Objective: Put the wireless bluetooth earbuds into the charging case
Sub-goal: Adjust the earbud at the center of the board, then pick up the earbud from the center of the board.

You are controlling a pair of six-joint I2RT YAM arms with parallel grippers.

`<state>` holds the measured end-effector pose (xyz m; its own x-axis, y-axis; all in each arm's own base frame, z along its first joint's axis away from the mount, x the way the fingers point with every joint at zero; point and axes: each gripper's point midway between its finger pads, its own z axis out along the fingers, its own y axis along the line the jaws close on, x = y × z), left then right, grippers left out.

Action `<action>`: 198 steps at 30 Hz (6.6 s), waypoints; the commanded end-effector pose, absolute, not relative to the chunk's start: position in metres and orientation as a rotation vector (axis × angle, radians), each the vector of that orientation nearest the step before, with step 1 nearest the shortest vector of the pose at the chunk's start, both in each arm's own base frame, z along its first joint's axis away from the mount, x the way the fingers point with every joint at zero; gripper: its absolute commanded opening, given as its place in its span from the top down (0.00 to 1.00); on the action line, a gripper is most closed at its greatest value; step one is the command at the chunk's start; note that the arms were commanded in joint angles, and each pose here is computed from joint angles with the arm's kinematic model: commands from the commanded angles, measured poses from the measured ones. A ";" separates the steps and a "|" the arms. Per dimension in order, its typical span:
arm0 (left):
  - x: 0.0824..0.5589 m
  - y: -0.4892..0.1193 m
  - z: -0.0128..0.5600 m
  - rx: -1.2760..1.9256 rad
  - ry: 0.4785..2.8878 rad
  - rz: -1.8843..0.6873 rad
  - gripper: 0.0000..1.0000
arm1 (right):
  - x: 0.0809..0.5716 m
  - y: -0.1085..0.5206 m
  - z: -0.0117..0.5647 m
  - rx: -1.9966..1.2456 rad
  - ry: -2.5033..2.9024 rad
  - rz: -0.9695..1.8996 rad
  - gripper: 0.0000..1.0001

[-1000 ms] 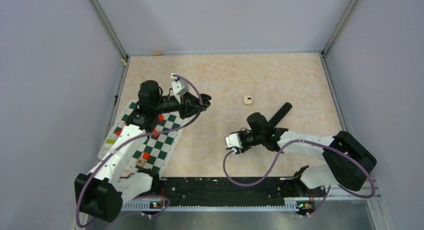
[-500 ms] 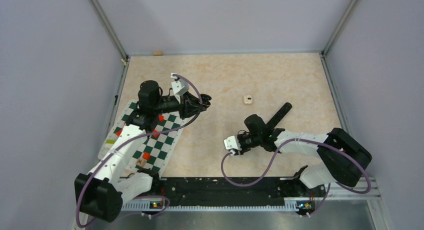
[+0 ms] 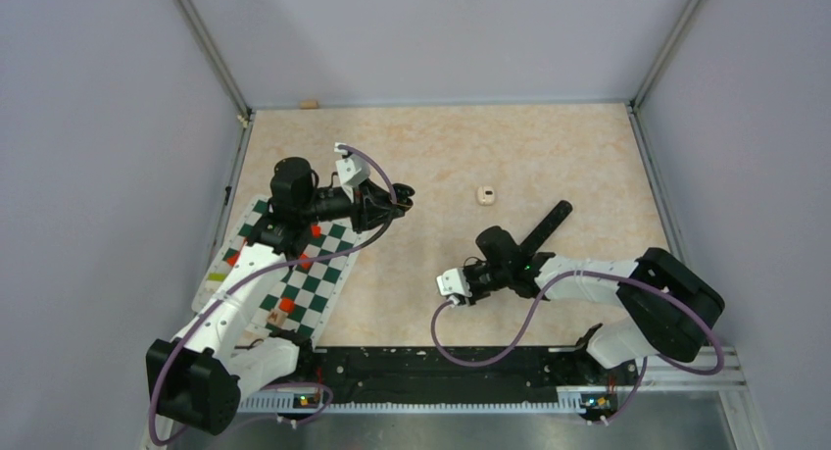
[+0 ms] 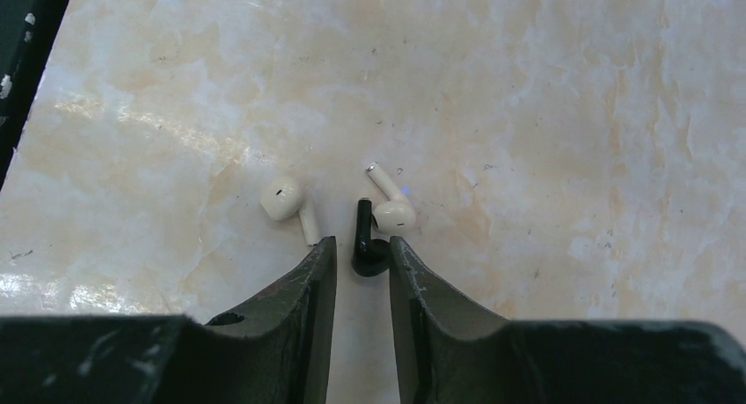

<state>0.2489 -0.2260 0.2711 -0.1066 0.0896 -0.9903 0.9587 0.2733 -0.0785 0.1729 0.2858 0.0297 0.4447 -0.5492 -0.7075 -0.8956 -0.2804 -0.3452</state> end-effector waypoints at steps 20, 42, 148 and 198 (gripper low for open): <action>0.247 -0.226 0.283 1.044 1.399 -1.002 1.00 | 0.171 0.295 0.027 -1.983 1.159 0.602 0.83; 0.245 -0.225 0.283 1.046 1.396 -0.998 1.00 | 0.180 0.292 0.080 -1.857 1.174 0.622 0.93; 0.247 -0.219 0.287 1.033 1.390 -0.978 1.00 | 0.290 0.247 0.099 -1.611 1.327 0.171 0.20; 0.243 -0.218 0.291 1.037 1.373 -0.985 1.00 | 0.308 0.231 0.012 -1.811 1.480 0.156 0.70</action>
<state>0.2467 -0.2185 0.2762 -0.0753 0.0742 -0.9944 0.9565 0.2873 -0.0510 0.3151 0.2386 0.0281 0.3696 -0.7578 -0.5377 -0.8345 -0.0162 -0.5507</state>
